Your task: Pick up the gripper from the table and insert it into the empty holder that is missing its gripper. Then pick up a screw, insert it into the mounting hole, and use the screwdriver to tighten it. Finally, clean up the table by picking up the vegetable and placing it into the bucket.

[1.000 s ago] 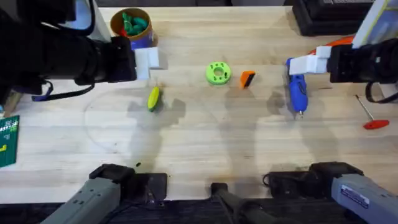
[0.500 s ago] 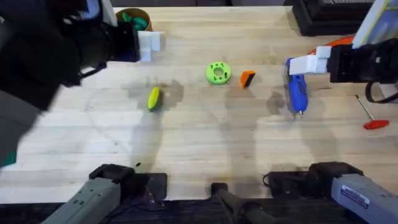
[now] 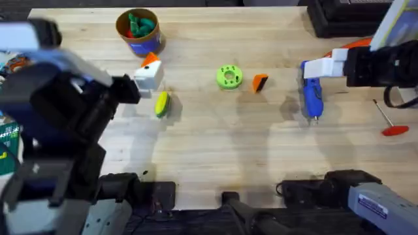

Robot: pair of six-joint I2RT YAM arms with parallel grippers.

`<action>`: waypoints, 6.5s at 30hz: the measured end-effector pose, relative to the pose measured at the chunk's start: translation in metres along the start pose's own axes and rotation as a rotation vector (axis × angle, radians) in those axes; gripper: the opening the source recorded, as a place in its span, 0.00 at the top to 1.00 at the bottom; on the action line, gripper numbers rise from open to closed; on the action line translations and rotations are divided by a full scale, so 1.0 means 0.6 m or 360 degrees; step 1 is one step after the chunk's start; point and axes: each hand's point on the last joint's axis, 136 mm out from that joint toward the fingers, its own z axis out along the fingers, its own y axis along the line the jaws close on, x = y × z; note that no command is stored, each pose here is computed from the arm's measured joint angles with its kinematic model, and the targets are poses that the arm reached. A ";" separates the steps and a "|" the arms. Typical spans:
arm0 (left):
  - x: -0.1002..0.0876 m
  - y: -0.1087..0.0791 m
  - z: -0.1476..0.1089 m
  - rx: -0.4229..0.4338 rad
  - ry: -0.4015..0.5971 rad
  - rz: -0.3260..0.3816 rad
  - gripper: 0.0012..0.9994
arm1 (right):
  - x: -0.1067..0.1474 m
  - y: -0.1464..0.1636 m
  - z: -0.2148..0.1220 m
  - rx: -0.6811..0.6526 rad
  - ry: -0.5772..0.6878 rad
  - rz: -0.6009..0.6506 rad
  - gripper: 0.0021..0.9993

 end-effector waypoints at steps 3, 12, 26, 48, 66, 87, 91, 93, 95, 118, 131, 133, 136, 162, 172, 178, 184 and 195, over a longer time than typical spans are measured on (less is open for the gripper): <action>0.001 -0.003 -0.016 0.0029 -0.0129 0.0018 0.01 | 0.000 0.000 0.000 0.0000 0.0000 0.0000 0.01; 0.028 -0.026 -0.036 0.0144 -0.0371 0.0093 0.01 | 0.000 0.000 0.000 0.0000 0.0001 0.0000 0.01; 0.067 -0.071 -0.048 0.0357 -0.0420 0.0139 0.01 | 0.000 0.000 0.000 0.0000 0.0001 0.0000 0.01; 0.135 -0.222 -0.130 0.1364 -0.0211 0.0252 0.01 | 0.000 0.000 0.000 0.0000 0.0001 0.0000 0.01; 0.156 -0.258 -0.183 0.1728 -0.0221 0.0383 0.01 | 0.000 0.000 0.000 0.0000 0.0000 0.0000 0.01; 0.156 -0.259 -0.184 0.1737 -0.0220 0.0384 0.01 | 0.000 0.000 0.000 0.0000 0.0000 0.0000 0.01; 0.156 -0.259 -0.184 0.1737 -0.0220 0.0384 0.01 | 0.000 0.000 0.000 0.0000 0.0001 0.0000 0.01; 0.156 -0.259 -0.184 0.1737 -0.0220 0.0384 0.01 | 0.000 0.000 0.000 0.0000 0.0001 0.0000 0.01; 0.156 -0.259 -0.184 0.1737 -0.0220 0.0384 0.01 | 0.000 0.000 0.000 0.0000 0.0001 0.0000 0.01; 0.156 -0.259 -0.184 0.1737 -0.0220 0.0384 0.01 | 0.006 0.021 -0.002 -0.0071 0.0026 -0.0017 0.01; 0.156 -0.259 -0.184 0.1737 -0.0222 0.0387 0.01 | -0.002 0.120 -0.055 -0.0267 0.0078 -0.0160 0.01; 0.156 -0.259 -0.184 0.1737 -0.0223 0.0388 0.01 | -0.002 0.130 -0.055 -0.0276 0.0122 -0.0162 0.01; 0.156 -0.259 -0.184 0.1738 -0.0222 0.0388 0.01 | -0.003 0.144 -0.054 -0.0267 0.0202 -0.0181 0.01; 0.157 -0.259 -0.185 0.1742 -0.0221 0.0387 0.01 | -0.013 0.173 0.113 0.0037 0.0618 -0.0393 0.01; 0.157 -0.259 -0.185 0.1742 -0.0221 0.0387 0.01 | -0.019 0.175 0.204 0.0043 0.0683 -0.0389 0.01; 0.157 -0.259 -0.185 0.1742 -0.0221 0.0387 0.01 | -0.011 0.156 0.231 0.0066 0.0756 -0.0328 0.07; 0.157 -0.259 -0.185 0.1742 -0.0221 0.0387 0.01 | -0.007 0.156 0.237 0.0068 0.0776 -0.0323 0.13; 0.157 -0.259 -0.185 0.1742 -0.0221 0.0387 0.01 | -0.006 0.163 0.237 0.0058 0.0773 -0.0333 0.33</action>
